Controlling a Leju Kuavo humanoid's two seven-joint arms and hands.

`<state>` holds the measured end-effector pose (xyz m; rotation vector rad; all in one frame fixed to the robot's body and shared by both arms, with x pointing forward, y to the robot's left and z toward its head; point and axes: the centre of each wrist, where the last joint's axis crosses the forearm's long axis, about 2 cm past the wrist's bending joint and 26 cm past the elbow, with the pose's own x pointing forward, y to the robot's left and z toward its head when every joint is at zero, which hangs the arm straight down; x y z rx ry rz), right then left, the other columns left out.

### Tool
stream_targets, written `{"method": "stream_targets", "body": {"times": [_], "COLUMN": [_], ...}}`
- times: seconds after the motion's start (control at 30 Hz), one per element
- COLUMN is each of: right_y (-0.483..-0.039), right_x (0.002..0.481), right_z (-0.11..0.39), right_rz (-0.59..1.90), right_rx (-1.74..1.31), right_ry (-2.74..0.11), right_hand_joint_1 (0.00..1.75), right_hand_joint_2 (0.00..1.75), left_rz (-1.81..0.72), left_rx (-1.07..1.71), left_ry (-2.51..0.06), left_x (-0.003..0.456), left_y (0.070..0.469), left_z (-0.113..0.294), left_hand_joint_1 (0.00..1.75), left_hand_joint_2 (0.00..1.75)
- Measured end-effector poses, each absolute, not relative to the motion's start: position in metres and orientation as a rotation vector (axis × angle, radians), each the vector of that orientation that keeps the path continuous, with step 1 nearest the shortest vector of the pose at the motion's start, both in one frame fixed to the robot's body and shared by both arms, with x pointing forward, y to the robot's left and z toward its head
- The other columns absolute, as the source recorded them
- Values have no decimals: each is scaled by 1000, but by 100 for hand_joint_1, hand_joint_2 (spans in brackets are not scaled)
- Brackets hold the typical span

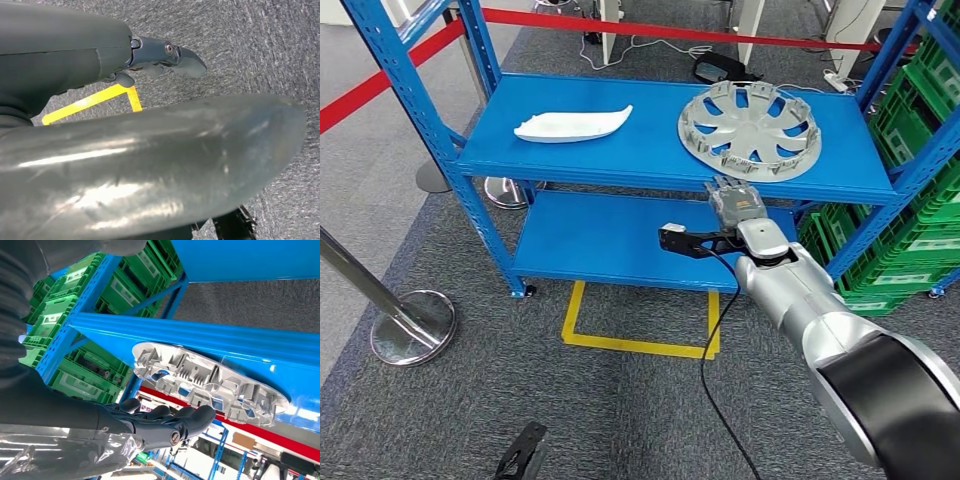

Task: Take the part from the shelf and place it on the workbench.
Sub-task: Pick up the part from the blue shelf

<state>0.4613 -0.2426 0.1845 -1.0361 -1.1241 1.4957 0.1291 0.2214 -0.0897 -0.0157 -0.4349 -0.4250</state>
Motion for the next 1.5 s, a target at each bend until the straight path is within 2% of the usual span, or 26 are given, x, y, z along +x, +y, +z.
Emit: {"method": "stream_targets", "body": {"times": [1.5], "right_y": [-247], "right_x": [458], "right_z": [178], "right_rz": [1505], "right_rx": [-1031], "right_ry": [-1094], "right_hand_joint_1": [0], "right_hand_joint_2": [175], "left_rz": [-429], "left_rx": [-21], "left_ry": [-437], "left_x": [132], "left_y": [221], "left_z": [-89], "left_hand_joint_1": [0], "left_hand_joint_2": [0]}}
